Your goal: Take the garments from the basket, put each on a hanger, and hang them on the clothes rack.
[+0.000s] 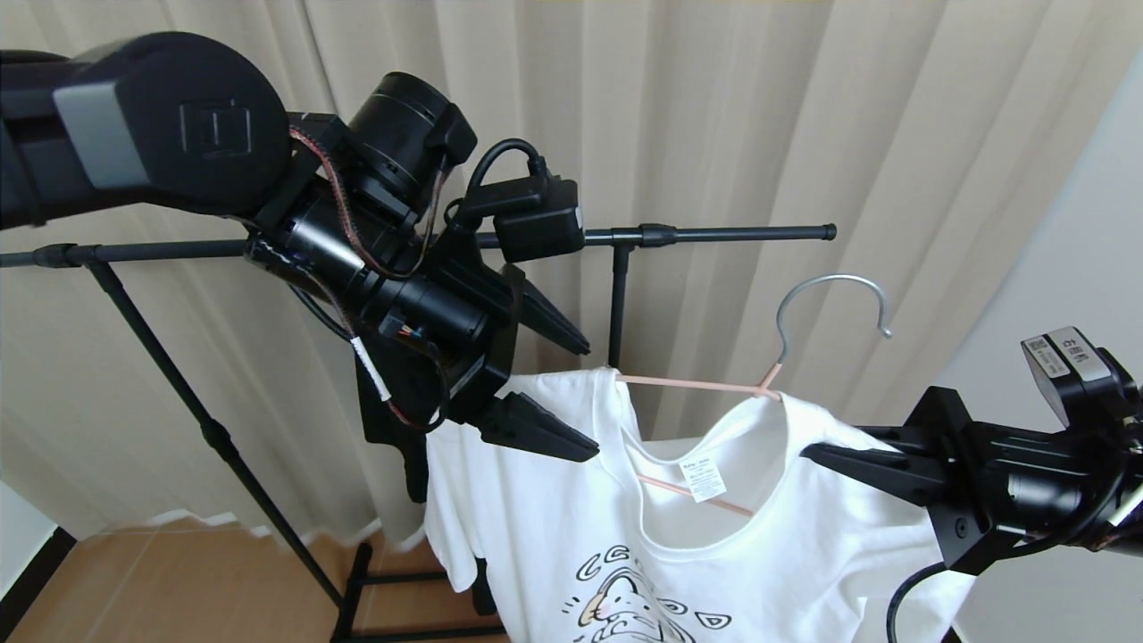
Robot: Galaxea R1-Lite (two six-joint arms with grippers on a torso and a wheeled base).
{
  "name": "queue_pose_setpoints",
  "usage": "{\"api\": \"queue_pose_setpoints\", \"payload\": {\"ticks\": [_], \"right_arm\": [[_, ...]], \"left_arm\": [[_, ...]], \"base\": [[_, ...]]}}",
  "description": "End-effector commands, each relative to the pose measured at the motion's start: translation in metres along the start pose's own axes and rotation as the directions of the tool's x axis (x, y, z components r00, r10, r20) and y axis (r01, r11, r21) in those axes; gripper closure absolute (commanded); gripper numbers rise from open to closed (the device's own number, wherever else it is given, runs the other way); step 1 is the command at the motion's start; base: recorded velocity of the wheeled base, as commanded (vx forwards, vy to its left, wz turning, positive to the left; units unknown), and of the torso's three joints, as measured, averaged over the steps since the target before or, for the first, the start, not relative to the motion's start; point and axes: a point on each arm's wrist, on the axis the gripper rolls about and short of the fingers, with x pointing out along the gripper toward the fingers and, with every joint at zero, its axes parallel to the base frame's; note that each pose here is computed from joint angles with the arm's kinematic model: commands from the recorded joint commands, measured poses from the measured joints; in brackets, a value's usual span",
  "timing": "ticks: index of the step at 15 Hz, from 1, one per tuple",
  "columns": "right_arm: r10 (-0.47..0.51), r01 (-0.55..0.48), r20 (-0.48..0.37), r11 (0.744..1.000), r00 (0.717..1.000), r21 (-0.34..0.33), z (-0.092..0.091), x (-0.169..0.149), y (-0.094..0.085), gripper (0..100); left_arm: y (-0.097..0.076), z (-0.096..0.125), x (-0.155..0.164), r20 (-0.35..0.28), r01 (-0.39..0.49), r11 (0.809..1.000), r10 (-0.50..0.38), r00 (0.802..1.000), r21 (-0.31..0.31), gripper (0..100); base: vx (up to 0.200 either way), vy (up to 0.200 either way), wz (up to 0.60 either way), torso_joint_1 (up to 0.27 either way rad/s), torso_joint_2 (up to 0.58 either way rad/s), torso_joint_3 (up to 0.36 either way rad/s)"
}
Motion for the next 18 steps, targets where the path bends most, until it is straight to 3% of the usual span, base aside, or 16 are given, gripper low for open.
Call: {"api": "queue_pose_setpoints", "payload": {"ticks": [1,15,16,18], "right_arm": [[0.002,-0.002,0.003,1.0,1.0,-0.005,0.001,0.0,0.001,100],[0.001,0.0,0.024,0.999,1.0,-0.039,0.004,-0.002,0.003,100],[0.0,0.001,0.025,0.999,1.0,-0.04,0.004,-0.002,0.003,100],[0.0,0.001,0.025,0.999,1.0,-0.04,0.004,-0.002,0.003,100]], "left_arm": [[0.002,0.001,0.008,-0.002,0.014,1.0,-0.014,1.0,0.003,0],[0.005,-0.002,0.033,-0.011,0.071,0.997,-0.071,0.997,-0.01,0],[0.006,-0.002,0.034,-0.013,0.07,0.997,-0.07,0.997,-0.018,100],[0.006,-0.002,0.034,-0.013,0.07,0.997,-0.07,0.997,-0.019,100]], "base": [[0.0,0.0,0.0,0.0,0.0,0.0],[0.0,0.0,0.0,0.0,0.0,0.0],[0.0,0.0,0.0,0.0,0.0,0.0],[0.0,0.0,0.0,0.0,0.0,0.0]]}}
